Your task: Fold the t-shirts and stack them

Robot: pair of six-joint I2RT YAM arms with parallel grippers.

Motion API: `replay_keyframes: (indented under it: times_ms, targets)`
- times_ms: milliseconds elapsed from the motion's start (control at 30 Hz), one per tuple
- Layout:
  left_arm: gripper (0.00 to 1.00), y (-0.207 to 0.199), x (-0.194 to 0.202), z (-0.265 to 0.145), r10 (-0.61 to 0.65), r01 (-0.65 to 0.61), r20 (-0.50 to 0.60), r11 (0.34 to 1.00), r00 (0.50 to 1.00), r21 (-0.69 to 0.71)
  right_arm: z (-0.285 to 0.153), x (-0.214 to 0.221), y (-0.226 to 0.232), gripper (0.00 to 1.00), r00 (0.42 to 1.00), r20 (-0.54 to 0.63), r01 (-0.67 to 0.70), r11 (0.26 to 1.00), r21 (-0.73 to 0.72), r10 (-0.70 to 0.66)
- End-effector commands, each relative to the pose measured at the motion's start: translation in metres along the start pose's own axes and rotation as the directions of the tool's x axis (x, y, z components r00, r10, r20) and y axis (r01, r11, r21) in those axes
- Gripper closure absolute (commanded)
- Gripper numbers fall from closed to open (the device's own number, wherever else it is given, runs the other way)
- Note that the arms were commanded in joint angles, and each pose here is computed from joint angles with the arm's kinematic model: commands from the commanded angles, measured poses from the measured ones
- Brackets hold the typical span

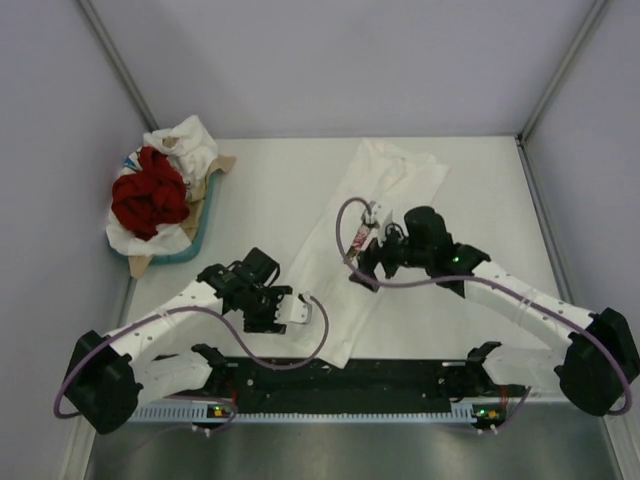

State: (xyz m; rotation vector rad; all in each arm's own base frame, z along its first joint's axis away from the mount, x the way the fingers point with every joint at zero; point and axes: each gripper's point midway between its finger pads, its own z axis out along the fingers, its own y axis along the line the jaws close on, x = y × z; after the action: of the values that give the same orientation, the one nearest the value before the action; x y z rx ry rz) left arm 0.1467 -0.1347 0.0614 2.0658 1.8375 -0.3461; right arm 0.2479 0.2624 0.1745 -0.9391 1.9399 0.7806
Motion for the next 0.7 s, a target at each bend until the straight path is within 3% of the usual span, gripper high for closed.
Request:
replay_keyframes:
  times_ms: [0, 100, 167, 400, 467, 567, 667]
  targets:
    - [0.37, -0.002, 0.018, 0.016, 0.090, -0.090, -0.047, 0.996, 0.995, 0.007, -0.002, 0.030, 0.077, 0.03, 0.940, 0.065, 0.340, 0.910, -0.236, -0.334]
    - [0.36, 0.001, 0.031, 0.026, 0.064, -0.066, -0.094, 0.998, 0.994, -0.019, -0.023, 0.085, 0.138, 0.04, 0.854, 0.154, 0.498, 0.695, -0.519, -0.497]
    - [0.36, 0.001, 0.035, 0.030, 0.053, -0.055, -0.116, 0.998, 0.992, -0.010, -0.027, 0.107, 0.149, 0.06, 0.824, 0.162, 0.532, 0.642, -0.552, -0.543]
    - [0.41, -0.003, 0.046, 0.044, 0.013, -0.004, -0.173, 0.999, 0.985, 0.049, 0.016, 0.145, 0.158, 0.29, 0.676, 0.074, 0.660, 0.558, -0.504, -0.733]
    - [0.48, -0.007, 0.046, 0.045, 0.004, 0.010, -0.177, 0.997, 0.984, 0.079, 0.028, 0.156, 0.167, 0.30, 0.674, 0.035, 0.632, 0.552, -0.544, -0.738]
    - [0.67, -0.012, 0.045, 0.040, -0.012, 0.031, -0.181, 0.994, 0.983, 0.105, 0.039, 0.160, 0.171, 0.31, 0.667, 0.025, 0.630, 0.547, -0.551, -0.745]
    - [0.77, -0.015, 0.041, 0.035, -0.018, 0.034, -0.162, 0.995, 0.987, 0.098, 0.049, 0.163, 0.174, 0.32, 0.663, 0.037, 0.639, 0.540, -0.547, -0.747]
